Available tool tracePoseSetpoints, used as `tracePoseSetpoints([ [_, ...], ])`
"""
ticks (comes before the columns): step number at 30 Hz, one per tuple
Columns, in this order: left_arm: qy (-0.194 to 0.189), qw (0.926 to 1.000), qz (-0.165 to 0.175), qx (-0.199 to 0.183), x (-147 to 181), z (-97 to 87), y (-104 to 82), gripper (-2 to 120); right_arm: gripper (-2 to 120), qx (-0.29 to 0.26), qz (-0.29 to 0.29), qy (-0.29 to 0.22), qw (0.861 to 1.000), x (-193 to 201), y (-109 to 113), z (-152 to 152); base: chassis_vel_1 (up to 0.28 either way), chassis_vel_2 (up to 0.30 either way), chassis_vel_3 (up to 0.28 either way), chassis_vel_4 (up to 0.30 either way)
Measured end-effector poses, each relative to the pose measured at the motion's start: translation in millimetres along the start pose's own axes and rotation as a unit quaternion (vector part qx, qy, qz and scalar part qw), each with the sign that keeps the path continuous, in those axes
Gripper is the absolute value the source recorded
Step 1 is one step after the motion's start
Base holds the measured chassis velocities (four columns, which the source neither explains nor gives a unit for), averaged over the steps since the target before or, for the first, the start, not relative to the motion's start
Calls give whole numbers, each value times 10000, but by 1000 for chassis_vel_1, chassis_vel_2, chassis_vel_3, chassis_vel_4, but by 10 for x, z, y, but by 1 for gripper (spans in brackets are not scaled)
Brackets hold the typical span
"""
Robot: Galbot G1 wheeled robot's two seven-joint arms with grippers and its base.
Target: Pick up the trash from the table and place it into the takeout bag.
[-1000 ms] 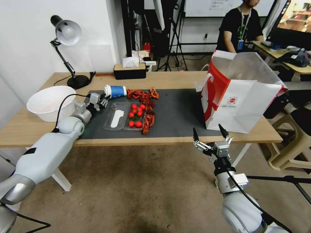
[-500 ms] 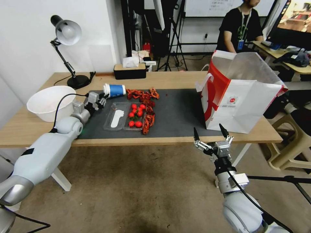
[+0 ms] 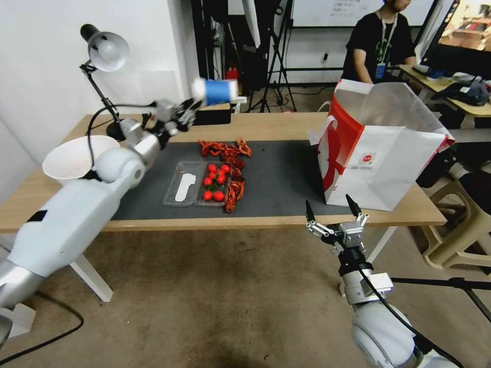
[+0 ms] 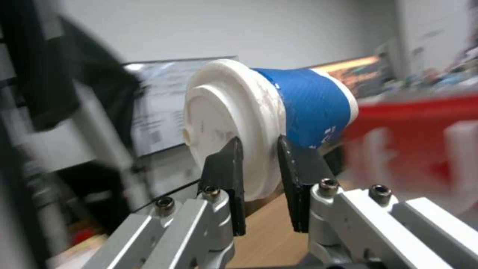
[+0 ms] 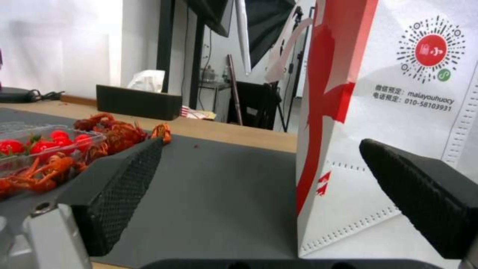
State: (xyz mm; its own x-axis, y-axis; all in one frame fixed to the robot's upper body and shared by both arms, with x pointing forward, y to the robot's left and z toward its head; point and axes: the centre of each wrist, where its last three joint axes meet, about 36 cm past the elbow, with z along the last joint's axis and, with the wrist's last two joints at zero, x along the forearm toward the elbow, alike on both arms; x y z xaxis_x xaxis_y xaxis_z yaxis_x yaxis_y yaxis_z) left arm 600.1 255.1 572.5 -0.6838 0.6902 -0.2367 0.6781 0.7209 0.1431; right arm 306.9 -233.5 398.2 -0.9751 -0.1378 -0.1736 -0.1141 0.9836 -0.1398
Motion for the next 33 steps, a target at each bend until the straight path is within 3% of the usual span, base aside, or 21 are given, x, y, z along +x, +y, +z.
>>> tracePoseSetpoints([
  [1, 0, 10000, 0, 0, 0, 0, 0, 15, 99, 0, 0, 0, 10000, 0, 0, 0, 0, 0, 0, 0],
  [4, -241, 9976, 624, 177, -368, -155, -318, 15, 99, 17, -2, -3, 10000, -8, -10, 0, 0, 0, 0, 0],
  [5, -241, 9976, 624, 177, -368, -155, -318, 15, 99, 17, -2, -3, 10000, -8, -10, 0, 0, 0, 0, 0],
  [8, -396, 9920, 1172, 234, -765, -311, -651, 15, 100, 24, 9, 1, 10000, -17, -15, 7, 0, 0, 0, 0],
  [16, -461, 9830, 1765, 204, -1394, -526, -1070, 15, 100, 8, 47, 7, 10000, -18, -13, 12, 0, 0, 0, 0],
  [20, -391, 9808, 1902, 203, -1597, -492, -1214, 15, 100, 7, 57, 12, 10000, -13, -15, 11, 0, 0, 0, 0],
  [23, -175, 9797, 1984, 228, -1900, -279, -1389, 15, 100, -2, 70, -6, 10000, -13, -15, -5, 0, 0, 0, 0],
  [26, -28, 9799, 1986, 205, -2023, -136, -1449, 15, 100, -11, 81, -20, 10000, -14, -12, -14, 0, 0, 0, 0],
  [33, 47, 9794, 2013, 158, -2149, -34, -1525, 15, 100, -19, 96, -27, 9999, -3, -12, -29, 0, 0, 0, 0],
])
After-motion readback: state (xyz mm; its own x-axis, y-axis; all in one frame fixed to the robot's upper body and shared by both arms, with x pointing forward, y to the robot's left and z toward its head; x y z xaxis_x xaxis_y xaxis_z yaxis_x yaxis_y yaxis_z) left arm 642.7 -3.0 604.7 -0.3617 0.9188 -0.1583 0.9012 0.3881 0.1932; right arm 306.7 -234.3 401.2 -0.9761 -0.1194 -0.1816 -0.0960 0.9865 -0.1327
